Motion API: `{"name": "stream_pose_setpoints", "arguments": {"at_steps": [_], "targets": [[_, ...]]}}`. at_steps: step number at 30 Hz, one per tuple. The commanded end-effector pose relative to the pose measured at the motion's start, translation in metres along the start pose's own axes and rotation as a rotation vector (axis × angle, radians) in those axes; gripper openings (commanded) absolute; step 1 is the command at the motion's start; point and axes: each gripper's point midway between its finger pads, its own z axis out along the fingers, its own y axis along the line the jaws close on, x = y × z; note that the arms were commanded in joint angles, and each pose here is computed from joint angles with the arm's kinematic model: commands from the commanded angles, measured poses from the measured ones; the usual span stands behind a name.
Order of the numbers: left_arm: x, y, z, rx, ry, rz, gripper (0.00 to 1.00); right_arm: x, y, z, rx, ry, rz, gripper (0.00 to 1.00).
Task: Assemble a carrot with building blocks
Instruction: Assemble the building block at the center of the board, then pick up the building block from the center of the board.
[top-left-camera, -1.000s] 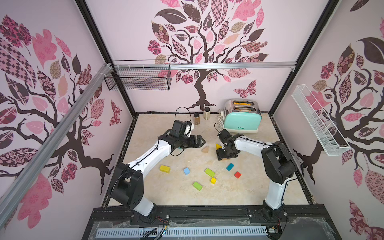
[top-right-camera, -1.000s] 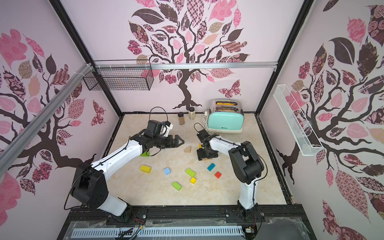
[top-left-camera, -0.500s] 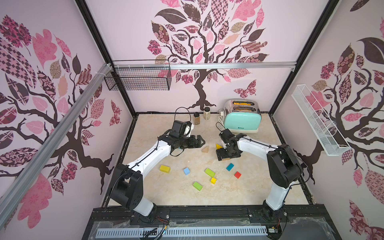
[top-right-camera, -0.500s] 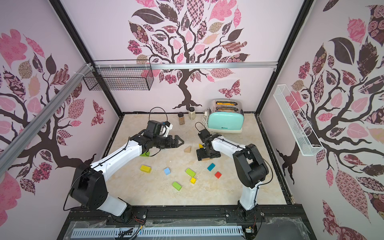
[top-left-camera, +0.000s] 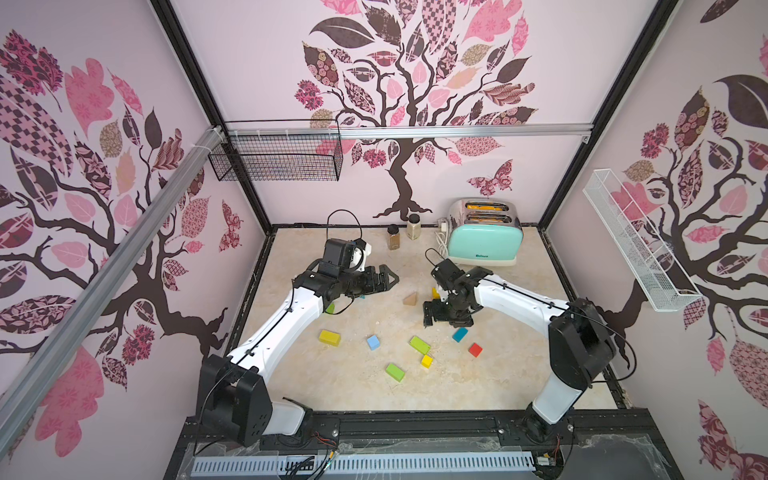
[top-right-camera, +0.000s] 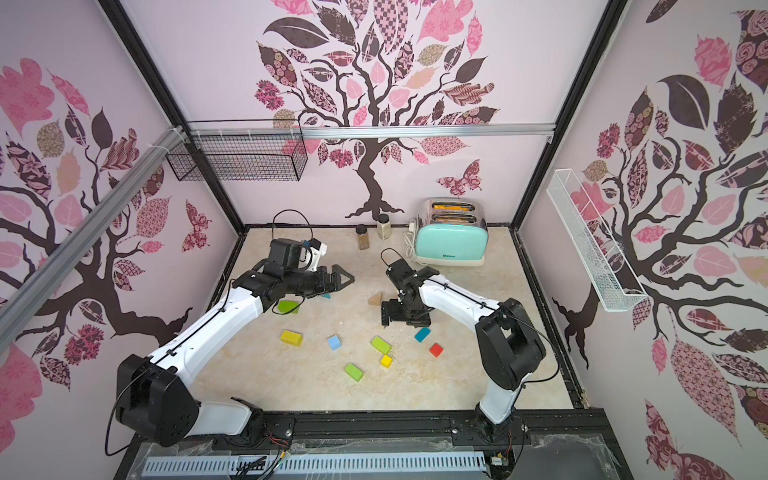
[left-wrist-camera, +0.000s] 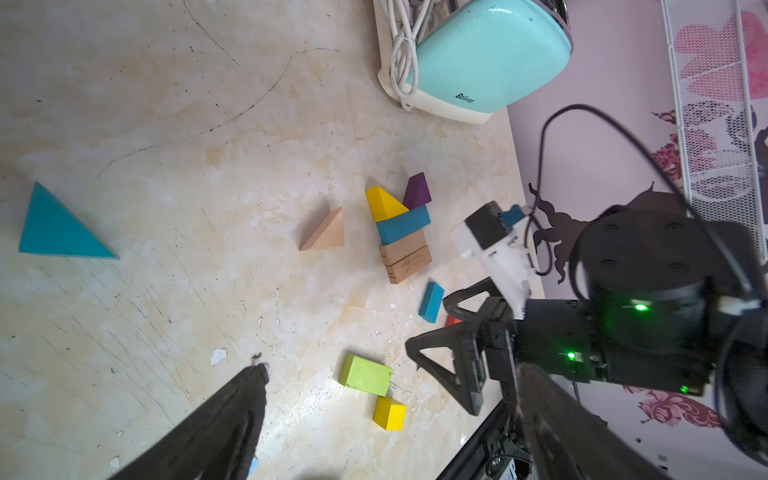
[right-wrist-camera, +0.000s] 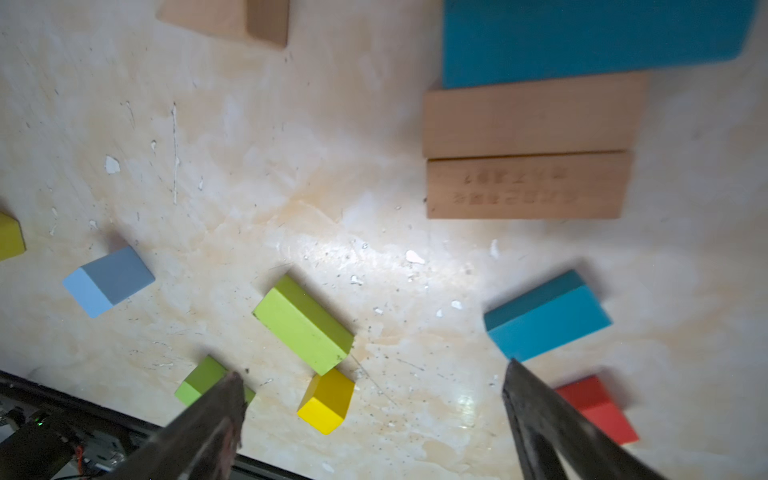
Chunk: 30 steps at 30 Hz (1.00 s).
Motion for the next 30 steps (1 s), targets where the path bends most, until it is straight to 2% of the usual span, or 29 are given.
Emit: {"name": "stream_pose_setpoints", "arguments": {"at_steps": [1, 5, 19, 26, 30], "targets": [[0.014, -0.012, -0.014, 0.041, 0.041, 0.001, 0.98, 0.008, 0.026, 0.008, -0.059, 0.041, 0.126, 0.99], [0.028, -0.011, -0.021, 0.043, 0.035, 0.01, 0.98, 0.016, 0.025, 0.026, -0.021, 0.06, 0.229, 0.99], [0.059, -0.028, -0.041, 0.09, 0.051, 0.079, 0.98, 0.018, 0.029, 0.048, 0.071, 0.035, 0.482, 0.99], [0.068, -0.028, -0.048, 0.092, 0.045, 0.091, 0.98, 0.024, 0.038, 0.06, 0.093, 0.037, 0.498, 0.99], [0.071, -0.026, -0.049, 0.085, 0.046, 0.091, 0.98, 0.03, 0.043, 0.065, 0.092, 0.047, 0.496, 0.94]]}}
